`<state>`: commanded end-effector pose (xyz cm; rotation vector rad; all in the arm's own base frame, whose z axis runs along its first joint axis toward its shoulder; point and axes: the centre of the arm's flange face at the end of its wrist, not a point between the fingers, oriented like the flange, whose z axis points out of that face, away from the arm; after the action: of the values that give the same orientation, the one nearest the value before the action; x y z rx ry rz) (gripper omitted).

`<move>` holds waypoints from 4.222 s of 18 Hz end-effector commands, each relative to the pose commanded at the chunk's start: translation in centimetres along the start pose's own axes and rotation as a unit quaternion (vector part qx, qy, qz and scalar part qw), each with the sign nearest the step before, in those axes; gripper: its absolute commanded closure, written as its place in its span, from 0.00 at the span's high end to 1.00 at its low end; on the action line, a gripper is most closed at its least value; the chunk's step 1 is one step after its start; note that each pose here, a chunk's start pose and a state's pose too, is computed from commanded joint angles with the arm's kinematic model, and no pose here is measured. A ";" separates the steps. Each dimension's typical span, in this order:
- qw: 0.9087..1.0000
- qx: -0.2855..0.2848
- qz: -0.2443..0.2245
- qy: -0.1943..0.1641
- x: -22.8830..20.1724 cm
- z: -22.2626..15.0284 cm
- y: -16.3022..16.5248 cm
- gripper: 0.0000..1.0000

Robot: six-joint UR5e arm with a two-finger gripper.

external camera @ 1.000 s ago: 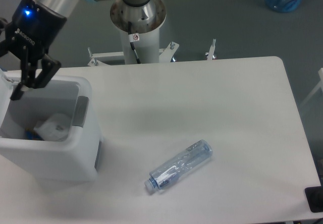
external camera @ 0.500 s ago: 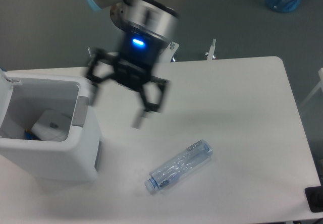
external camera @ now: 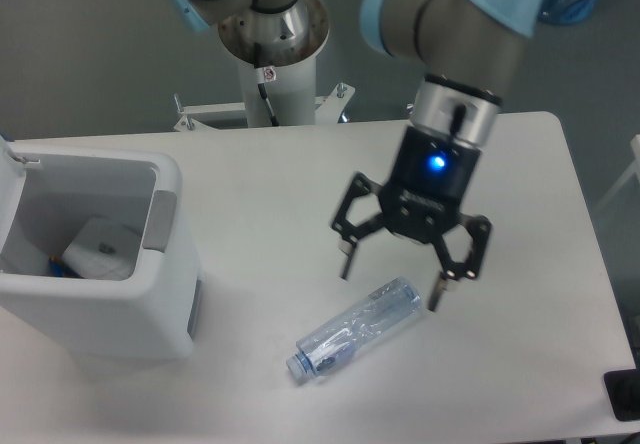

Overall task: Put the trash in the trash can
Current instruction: 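Move the open gripper back over the clear water bottle, then lower the gripper around the bottle's middle and close on it, then lift the bottle, carry it over the bin and release it inside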

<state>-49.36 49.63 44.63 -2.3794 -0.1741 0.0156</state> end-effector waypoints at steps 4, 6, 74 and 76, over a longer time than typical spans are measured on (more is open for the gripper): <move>0.996 -0.083 0.024 -0.005 0.9 4.2 1.5 1.00; 0.992 -0.124 0.036 -0.003 1.9 5.8 2.0 1.00; 0.998 0.036 -0.016 0.056 13.5 -0.4 -13.8 0.26; 0.993 0.081 -0.038 0.080 15.2 -4.0 -16.1 0.26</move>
<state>-35.98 60.43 59.21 -2.1984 -0.1805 -0.1895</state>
